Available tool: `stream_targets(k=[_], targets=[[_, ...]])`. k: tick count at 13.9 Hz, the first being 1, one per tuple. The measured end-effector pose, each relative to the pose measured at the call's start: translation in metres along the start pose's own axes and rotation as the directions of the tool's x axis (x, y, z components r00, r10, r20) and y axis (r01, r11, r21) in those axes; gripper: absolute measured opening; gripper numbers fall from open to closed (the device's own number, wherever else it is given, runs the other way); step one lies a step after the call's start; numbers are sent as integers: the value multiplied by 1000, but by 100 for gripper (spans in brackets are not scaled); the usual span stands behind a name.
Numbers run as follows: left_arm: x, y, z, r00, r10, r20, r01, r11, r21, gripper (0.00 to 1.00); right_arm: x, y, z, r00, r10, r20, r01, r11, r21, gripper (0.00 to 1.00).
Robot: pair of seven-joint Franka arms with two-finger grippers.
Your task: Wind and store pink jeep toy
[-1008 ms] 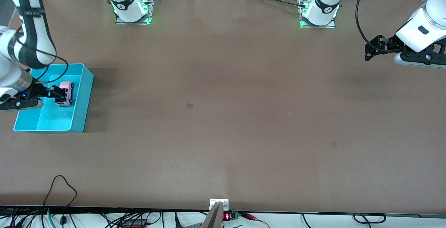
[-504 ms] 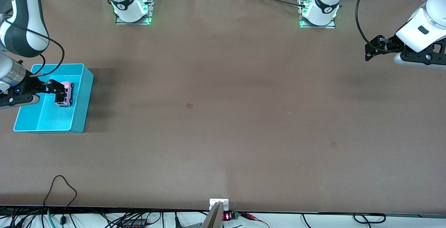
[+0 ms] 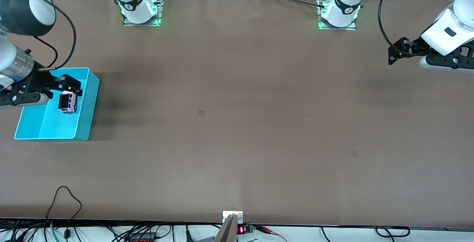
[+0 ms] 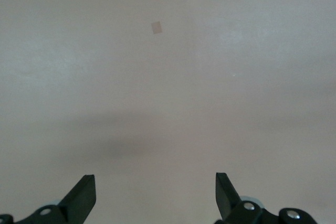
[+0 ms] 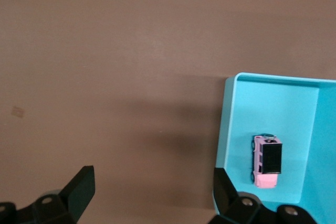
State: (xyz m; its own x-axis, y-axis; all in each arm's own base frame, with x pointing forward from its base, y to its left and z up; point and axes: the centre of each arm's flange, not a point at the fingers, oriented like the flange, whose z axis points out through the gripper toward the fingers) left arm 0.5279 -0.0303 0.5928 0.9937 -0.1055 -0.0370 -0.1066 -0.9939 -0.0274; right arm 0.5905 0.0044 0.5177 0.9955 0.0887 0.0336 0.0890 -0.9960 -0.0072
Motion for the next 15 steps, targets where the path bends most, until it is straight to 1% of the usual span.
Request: stream_targets(k=[3,5,7,10,12,15], targets=[[0,0,0,1000,0,0,0,1000,0,100,-12,-22,-31,1000,-5,-4,5,1000,8,100],[0,0,0,1000,0,3,0,1000,0,100,-24,-25,-54,1000,-10,-9,10,1000,9,100],[-2,0,1,1000,0,15,0,1000,-1,100,-34,-28,-69,1000,6,-3,-6,1000,10,100],[-2,0,2,1000,0,19,0,1000,-1,100,-47,-38,-85,999,32,3,-32,999,10,100],[-2,0,2,1000,0,20,0,1000,-1,100,-53,-49,-94,999,35,-7,-35,999,9,100],[-2,0,2,1000,0,20,0,1000,-1,100,-53,-50,-101,999,38,-23,-38,999,9,100]])
